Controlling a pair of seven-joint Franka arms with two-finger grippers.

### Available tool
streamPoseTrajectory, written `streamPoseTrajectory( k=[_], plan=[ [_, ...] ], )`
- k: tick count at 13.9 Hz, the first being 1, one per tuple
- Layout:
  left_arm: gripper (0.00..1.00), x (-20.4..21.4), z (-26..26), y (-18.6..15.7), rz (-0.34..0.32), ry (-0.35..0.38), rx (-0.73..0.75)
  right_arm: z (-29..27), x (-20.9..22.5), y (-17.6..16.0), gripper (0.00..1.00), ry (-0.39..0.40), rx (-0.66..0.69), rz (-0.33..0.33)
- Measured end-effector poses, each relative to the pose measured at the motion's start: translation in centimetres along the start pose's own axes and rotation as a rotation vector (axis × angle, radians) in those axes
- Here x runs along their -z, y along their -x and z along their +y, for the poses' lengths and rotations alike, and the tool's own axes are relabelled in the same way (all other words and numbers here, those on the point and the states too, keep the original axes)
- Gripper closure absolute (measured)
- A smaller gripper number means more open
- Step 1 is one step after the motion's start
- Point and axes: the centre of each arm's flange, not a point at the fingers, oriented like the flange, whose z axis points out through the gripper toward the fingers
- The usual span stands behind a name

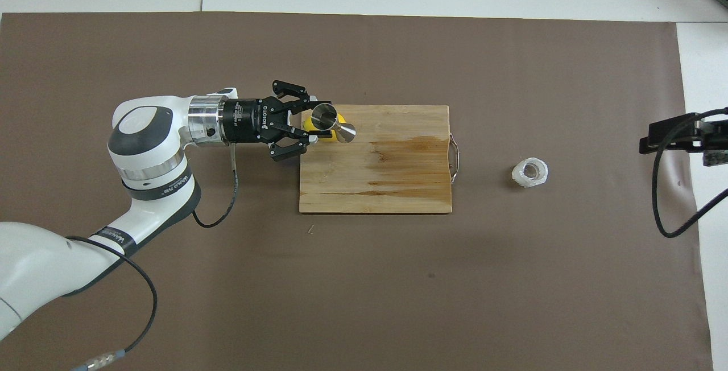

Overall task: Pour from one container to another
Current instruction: 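Carry the metal cup onto the wooden cutting board with the left gripper, then lower the metal cup onto the board and open the left gripper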

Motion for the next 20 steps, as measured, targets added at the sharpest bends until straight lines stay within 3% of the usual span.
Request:
streamPoseTrajectory(
  k=[7,14,20],
  plan=[
    [0.49,-8.7,-5.5,-2.9,0.047,0.119,0.034,0.0,0.0,0.0,0.00,0.000,0.000,0.000],
    [0.49,-11.9,-8.9,-5.7,0.127,0.214,0.125,0.0,0.0,0.0,0.00,0.000,0.000,0.000],
    [0.49,-12.0,-9.0,-6.2,0.163,0.277,0.140,0.0,0.0,0.0,0.00,0.000,0.000,0.000]
  ],
)
